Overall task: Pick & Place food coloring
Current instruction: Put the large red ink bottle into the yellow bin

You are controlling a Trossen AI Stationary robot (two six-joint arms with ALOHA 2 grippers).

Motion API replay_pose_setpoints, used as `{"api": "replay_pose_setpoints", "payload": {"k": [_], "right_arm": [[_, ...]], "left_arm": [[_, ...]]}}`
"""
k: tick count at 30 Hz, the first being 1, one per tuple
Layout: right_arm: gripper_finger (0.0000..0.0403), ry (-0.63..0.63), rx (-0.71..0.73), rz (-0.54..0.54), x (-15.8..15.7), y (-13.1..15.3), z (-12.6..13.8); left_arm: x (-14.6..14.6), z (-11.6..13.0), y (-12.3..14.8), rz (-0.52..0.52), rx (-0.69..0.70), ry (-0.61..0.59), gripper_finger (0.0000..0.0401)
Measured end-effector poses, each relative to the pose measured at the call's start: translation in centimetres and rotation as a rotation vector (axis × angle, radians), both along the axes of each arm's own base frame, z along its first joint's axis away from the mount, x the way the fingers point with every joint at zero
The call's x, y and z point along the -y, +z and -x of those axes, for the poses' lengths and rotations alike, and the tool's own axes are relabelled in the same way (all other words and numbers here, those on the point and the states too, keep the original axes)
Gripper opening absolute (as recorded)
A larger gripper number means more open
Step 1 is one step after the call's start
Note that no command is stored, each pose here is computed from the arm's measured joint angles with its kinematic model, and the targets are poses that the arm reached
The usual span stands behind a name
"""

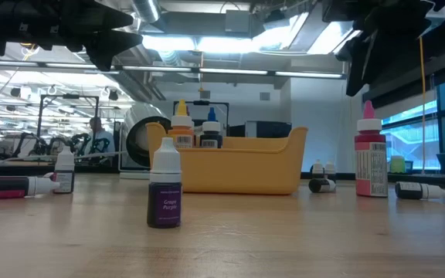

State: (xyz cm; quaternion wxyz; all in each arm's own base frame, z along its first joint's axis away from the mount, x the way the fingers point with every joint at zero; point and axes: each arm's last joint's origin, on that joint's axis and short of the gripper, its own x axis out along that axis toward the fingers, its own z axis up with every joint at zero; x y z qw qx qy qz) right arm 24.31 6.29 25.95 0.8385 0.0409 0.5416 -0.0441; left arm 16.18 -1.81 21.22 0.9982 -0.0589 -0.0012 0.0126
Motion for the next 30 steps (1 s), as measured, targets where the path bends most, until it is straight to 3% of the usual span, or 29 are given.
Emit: {"api": "replay_pose_setpoints", "payload": {"k": [8,30], "right_arm": [[0.0278,-0.061,-0.095,0.061,0.1,-1.3,-0.1],[0.0203,-0.019,-0.195,0.048,-0.4,-3.8,-1.5]], "left_arm": [[0.0,0.0,0.0,0.000,0.000,0.000,0.0197],[0.0,0.0,0.0,0.000,0.000,0.001,0.0198]]}}
